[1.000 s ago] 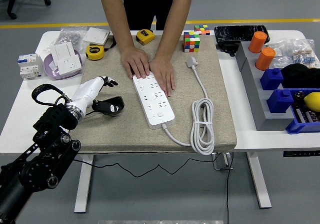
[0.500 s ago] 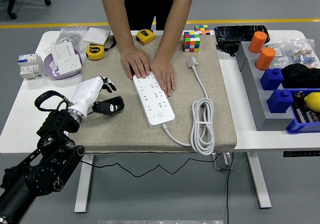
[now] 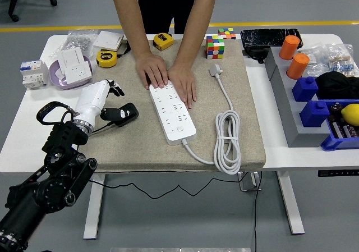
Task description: Pick up the plug,place it near the board,insert it into the board,press the button
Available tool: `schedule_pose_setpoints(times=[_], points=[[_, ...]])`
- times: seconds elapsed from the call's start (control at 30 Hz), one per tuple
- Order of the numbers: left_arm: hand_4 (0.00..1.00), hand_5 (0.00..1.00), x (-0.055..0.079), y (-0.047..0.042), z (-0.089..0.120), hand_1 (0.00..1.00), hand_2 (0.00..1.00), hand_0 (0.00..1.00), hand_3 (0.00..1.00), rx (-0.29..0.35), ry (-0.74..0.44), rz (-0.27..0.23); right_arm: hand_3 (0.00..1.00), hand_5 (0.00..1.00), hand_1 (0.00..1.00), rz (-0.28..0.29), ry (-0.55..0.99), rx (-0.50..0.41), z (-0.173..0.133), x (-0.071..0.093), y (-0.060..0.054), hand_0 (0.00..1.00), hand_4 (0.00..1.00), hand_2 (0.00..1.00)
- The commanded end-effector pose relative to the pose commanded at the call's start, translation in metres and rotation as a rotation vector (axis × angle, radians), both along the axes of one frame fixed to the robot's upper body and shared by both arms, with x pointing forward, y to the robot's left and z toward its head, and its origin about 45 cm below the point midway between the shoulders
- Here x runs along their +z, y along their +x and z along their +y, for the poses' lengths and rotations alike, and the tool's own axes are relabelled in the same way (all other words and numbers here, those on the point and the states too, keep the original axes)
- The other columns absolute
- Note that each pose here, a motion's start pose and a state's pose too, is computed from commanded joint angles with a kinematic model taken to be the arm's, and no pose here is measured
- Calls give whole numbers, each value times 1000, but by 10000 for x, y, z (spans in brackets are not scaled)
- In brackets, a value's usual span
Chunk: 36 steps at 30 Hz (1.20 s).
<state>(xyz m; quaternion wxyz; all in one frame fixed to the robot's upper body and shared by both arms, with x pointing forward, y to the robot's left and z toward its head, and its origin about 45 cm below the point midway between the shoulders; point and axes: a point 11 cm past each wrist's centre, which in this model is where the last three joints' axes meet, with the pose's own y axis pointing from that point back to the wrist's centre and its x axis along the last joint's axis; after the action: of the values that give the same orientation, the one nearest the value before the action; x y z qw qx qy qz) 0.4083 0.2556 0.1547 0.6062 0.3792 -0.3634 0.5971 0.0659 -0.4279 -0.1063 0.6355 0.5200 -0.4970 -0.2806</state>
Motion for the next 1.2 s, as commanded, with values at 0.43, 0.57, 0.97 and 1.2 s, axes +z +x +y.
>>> schedule_pose_setpoints(times=[0.43,0.57,0.97,1.2], points=[[998,184,-32,23,75,633,486,596,448,25,-4,32,606,574,720,-4,1,-2,2,1,12,811,886,693],[998,190,67,39,74,632,480,593,446,29,-13,-13,606,574,720,-4,1,-3,1,2,12,812,886,694],[998,242,491,10,-107,620,470,582,442,-29,-44,-169,606,574,720,-3,1,-6,2,0,5,812,886,693],[998,293,709,-130,-375,657,618,604,580,-151,-81,-215,606,574,720,0,-2,-5,-11,2,-14,812,886,693]])
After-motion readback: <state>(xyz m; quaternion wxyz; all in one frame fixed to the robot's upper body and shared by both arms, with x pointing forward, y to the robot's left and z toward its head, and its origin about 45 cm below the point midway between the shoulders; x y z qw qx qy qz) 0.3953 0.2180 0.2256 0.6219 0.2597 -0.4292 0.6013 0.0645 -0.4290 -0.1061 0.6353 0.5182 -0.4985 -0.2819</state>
